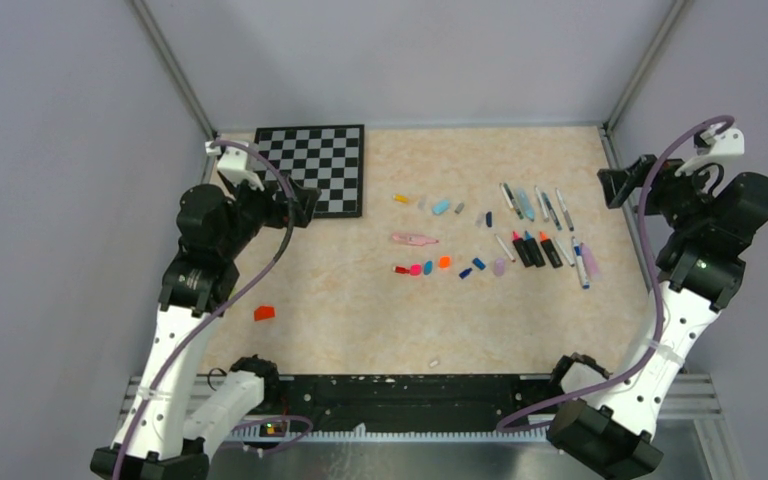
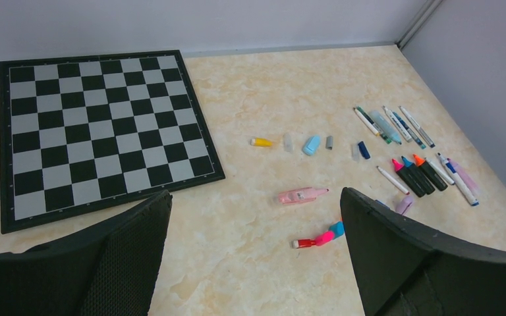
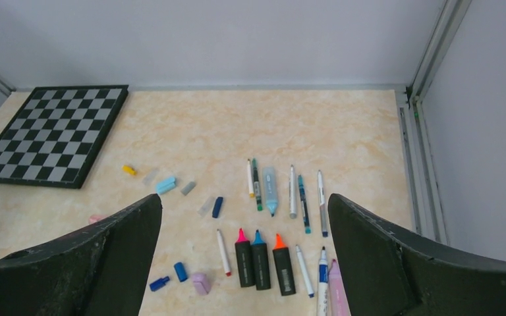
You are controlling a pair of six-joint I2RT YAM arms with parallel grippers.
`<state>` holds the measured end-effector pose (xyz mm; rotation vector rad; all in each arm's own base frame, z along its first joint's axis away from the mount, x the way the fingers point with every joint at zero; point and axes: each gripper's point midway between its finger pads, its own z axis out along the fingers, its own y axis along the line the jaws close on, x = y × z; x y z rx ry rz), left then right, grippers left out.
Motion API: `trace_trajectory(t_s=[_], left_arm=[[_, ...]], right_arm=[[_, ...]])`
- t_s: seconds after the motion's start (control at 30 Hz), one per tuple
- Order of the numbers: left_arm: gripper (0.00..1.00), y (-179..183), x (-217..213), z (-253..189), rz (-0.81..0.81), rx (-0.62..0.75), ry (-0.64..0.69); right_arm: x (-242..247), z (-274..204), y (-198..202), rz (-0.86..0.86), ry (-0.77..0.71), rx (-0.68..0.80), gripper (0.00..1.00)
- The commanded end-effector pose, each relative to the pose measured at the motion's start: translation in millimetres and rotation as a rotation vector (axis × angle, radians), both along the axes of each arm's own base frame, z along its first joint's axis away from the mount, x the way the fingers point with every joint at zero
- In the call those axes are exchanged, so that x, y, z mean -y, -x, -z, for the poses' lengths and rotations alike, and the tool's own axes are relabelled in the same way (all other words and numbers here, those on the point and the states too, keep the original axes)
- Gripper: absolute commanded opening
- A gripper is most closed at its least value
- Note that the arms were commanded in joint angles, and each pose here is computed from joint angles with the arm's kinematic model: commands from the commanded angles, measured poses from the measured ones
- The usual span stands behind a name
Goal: Open the pen caps
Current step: Reset both arms
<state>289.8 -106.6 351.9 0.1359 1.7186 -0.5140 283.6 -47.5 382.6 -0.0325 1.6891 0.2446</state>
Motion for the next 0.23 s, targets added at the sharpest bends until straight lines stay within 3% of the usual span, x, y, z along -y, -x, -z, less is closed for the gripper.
trace_trajectory(t_s=[0.0,0.2], left_arm=[[0.99,3.2,-0.8,-12.1,0.008,0.046,-0.005],[0.99,2.8,-0.1,-10.5,0.012,0.048,-0.006]], right_arm=[[-0.7,-7.3,2.0,0.002,0.004,0.038,0.93],[1.3,-4.8,1.3,0.009,0.010,0.035,0.93]])
